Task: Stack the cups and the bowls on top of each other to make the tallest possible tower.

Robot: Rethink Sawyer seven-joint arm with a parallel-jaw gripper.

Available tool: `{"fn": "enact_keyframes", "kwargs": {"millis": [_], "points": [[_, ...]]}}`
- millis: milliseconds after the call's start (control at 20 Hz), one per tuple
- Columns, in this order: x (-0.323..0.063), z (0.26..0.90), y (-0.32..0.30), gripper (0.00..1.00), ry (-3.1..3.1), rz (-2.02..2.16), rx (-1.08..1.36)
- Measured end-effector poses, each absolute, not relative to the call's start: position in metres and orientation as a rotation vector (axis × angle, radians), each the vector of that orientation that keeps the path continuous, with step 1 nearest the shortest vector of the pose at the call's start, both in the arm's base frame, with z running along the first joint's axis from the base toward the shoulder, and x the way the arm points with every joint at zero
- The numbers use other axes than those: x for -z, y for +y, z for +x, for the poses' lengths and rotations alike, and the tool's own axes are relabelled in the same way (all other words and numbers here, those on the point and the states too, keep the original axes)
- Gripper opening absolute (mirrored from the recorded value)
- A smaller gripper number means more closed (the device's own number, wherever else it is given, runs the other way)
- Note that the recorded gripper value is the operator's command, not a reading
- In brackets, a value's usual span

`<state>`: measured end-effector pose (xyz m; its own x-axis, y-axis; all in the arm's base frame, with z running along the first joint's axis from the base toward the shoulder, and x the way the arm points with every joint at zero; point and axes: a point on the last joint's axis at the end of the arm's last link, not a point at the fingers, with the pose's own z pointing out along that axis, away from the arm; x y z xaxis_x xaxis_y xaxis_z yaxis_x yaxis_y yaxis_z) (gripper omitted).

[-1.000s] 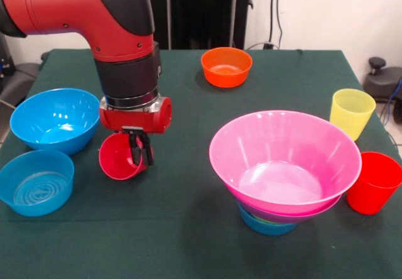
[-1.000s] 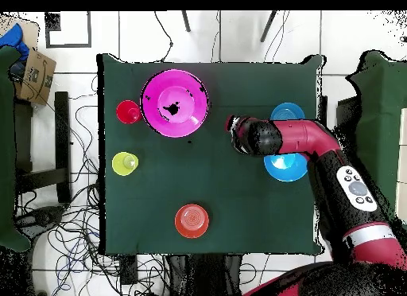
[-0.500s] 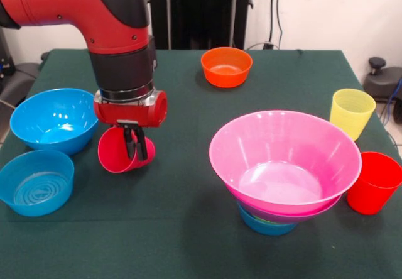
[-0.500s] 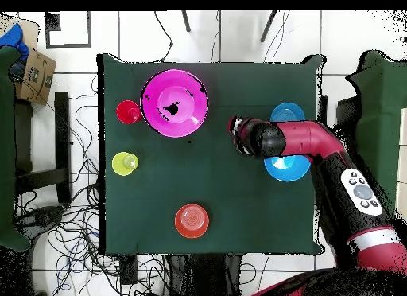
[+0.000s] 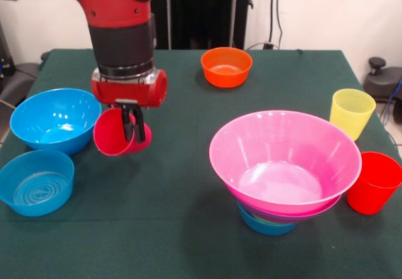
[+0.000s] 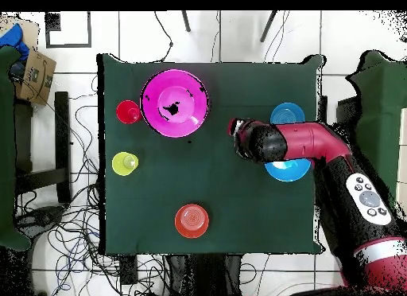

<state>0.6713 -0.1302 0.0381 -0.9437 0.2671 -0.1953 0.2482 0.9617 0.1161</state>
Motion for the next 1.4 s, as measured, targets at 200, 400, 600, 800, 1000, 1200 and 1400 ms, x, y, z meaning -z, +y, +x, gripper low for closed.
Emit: {"fn": "enact_keyframes", "kwargs": {"millis": [200, 400, 600, 800, 1000, 1200, 1400], "points": [[-0.058, 0.672, -0.128, 0.0, 2.893, 0.385, -0.123], [-0.088, 0.678, -0.12, 0.0, 2.871, 0.384, -0.104], [-0.119, 0.692, -0.105, 0.0, 2.838, 0.37, -0.084], [-0.146, 0.704, -0.084, 0.0, 2.819, 0.361, -0.07], [-0.171, 0.712, -0.056, 0.0, 2.822, 0.37, -0.051], [-0.191, 0.719, -0.03, 0.0, 2.827, 0.4, -0.024], [-0.207, 0.728, -0.006, 0.0, 2.805, 0.457, 0.0]]}}
